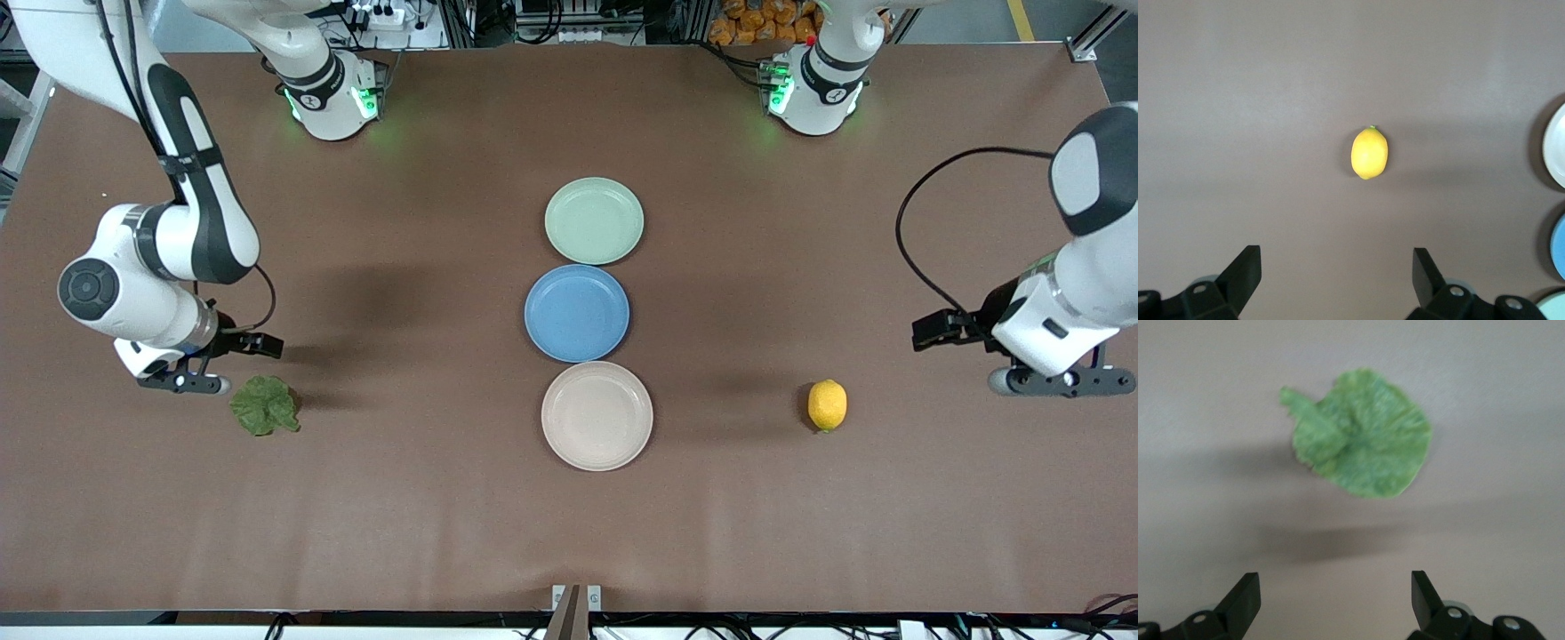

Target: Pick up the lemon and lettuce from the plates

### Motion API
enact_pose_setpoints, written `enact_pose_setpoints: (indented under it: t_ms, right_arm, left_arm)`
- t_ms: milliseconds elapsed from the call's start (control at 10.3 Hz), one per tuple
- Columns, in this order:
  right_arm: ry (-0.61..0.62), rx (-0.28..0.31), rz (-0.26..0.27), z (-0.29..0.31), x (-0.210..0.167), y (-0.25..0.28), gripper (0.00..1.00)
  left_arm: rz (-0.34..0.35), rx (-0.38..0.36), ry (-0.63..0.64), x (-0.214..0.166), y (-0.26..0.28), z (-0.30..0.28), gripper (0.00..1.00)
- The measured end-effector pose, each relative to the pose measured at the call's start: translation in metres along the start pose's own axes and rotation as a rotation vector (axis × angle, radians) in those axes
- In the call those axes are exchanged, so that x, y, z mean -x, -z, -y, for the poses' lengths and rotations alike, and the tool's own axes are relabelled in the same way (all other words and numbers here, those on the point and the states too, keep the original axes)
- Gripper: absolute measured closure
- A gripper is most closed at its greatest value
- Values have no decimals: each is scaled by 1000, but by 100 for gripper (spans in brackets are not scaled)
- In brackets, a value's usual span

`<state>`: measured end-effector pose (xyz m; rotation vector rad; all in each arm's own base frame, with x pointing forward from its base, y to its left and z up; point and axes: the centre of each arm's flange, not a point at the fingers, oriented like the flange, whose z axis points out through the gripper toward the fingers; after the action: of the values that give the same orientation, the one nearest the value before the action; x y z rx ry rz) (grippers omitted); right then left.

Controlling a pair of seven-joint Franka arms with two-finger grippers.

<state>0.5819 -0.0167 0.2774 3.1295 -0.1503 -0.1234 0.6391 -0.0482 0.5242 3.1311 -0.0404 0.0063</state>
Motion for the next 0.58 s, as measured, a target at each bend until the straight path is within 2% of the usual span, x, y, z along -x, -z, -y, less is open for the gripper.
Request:
enact_pose_setpoints:
  t_ms: [290, 581]
  right_arm:
    - [-4, -17, -1, 13, 41, 19, 0]
    - [3, -23, -40, 15, 69, 43, 0]
  left_arm:
    - [-27, -1, -7, 19, 30, -2, 0]
    - [-49, 0, -21, 32, 56, -10, 0]
